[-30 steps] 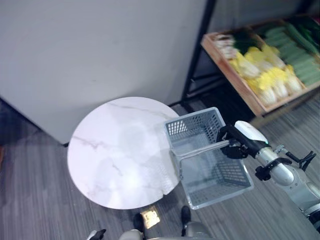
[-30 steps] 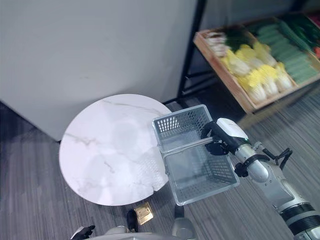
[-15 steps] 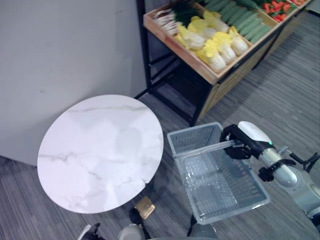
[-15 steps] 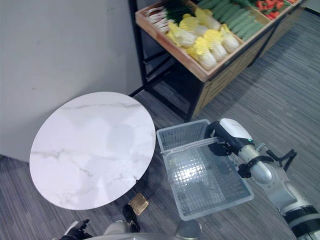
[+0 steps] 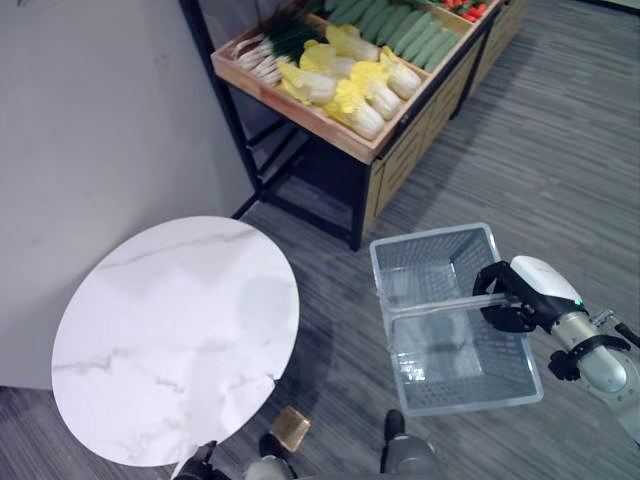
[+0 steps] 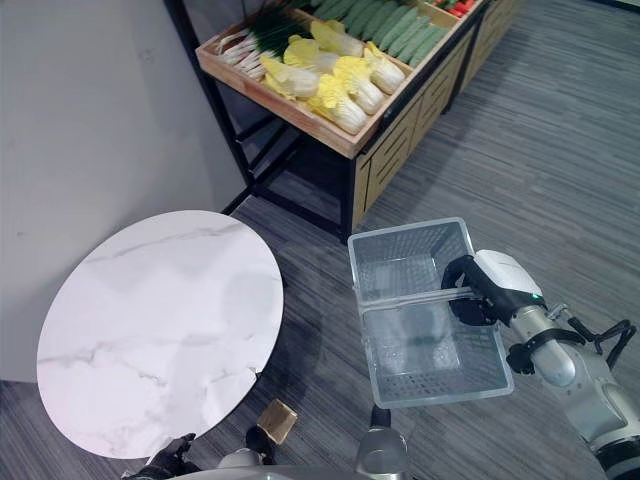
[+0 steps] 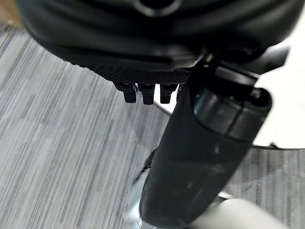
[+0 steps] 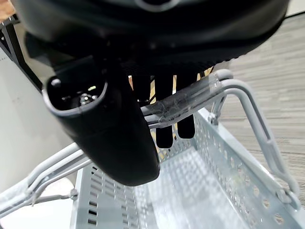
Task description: Get the vegetables into the basket
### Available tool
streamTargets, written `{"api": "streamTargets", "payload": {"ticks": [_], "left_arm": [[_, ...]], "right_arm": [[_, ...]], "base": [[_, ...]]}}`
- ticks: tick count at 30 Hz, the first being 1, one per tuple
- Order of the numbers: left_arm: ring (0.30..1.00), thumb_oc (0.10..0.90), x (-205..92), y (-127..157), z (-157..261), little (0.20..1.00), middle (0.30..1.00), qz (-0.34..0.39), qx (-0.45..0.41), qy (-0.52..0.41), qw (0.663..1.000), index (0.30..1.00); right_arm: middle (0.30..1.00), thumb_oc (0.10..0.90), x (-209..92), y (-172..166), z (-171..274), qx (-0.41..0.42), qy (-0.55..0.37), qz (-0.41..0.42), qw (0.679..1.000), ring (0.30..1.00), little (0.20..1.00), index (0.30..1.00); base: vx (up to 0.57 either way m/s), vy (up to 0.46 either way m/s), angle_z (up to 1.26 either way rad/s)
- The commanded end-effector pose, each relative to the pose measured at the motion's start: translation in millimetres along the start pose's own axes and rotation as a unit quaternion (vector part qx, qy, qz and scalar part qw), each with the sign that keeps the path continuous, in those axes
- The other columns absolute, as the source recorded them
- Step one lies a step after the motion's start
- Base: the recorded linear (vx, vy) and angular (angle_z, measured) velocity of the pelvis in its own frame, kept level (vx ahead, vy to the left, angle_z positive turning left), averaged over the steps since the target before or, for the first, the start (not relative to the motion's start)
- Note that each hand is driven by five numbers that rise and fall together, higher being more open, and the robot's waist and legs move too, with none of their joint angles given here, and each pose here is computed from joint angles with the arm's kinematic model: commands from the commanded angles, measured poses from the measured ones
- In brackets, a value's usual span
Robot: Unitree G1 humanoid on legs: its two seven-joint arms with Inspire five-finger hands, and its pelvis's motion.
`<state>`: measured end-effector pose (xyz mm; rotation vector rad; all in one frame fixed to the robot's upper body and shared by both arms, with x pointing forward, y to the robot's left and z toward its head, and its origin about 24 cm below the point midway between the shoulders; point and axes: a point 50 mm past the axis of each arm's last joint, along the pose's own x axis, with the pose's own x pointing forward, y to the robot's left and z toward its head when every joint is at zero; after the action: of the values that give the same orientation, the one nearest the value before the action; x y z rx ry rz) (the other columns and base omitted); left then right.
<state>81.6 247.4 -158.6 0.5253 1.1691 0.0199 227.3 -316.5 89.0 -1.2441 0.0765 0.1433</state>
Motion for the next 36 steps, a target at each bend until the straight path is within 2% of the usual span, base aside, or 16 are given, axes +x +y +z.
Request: {"api": "streamTargets", "payload": {"ticks": [1, 11, 17, 21, 28, 36], "left_arm": [[1.000, 0.900, 3, 18, 11, 1.000, 1.000, 0.044, -0.028, -0.020, 0.998, 1.000], [1.000, 0.900, 0, 19, -1, 1.000, 1.000, 0.048, -0.028, -0.011, 0.998, 1.000], [1.000, 0.900, 1, 20, -2, 1.000, 1.000, 0.038, 0.015, -0.012, 0.999, 1.000], [1.000, 0.900, 1, 33, -1, 1.000, 1.000, 0.057, 0.020, -0.011, 0.998, 1.000], [1.000, 0.900, 5, 53, 19, 1.000, 1.000, 0.092, 0.031, -0.043, 0.994, 1.000], [1.000, 0.900, 7, 59, 56, 1.000, 1.000, 0.107, 0.010, -0.103, 0.989, 1.000]], "right_arm": [[0.300, 0.400, 19, -62, 33, -0.005, -0.093, -0.145, 0.985, 0.300, 0.300, 0.300], [0.300, 0.400, 24, -47, 33, 0.015, -0.092, -0.119, 0.988, 0.300, 0.300, 0.300], [0.300, 0.400, 18, -26, 8, 0.046, -0.026, -0.118, 0.992, 0.300, 0.300, 0.300], [0.300, 0.400, 16, -12, -4, 0.063, 0.014, -0.121, 0.991, 0.300, 0.300, 0.300], [0.300, 0.400, 20, -2, -11, 0.079, 0.044, -0.133, 0.987, 0.300, 0.300, 0.300], [0.300, 0.400, 11, 10, -21, 0.095, 0.076, -0.124, 0.985, 0.300, 0.300, 0.300]], "base": [[0.05, -0.028, -0.84], [0.07, 0.056, -0.80], [0.04, 0.244, -0.28], [-0.01, 0.209, -0.44], [0.02, 0.062, -0.59], [0.09, -0.110, -0.43]]}}
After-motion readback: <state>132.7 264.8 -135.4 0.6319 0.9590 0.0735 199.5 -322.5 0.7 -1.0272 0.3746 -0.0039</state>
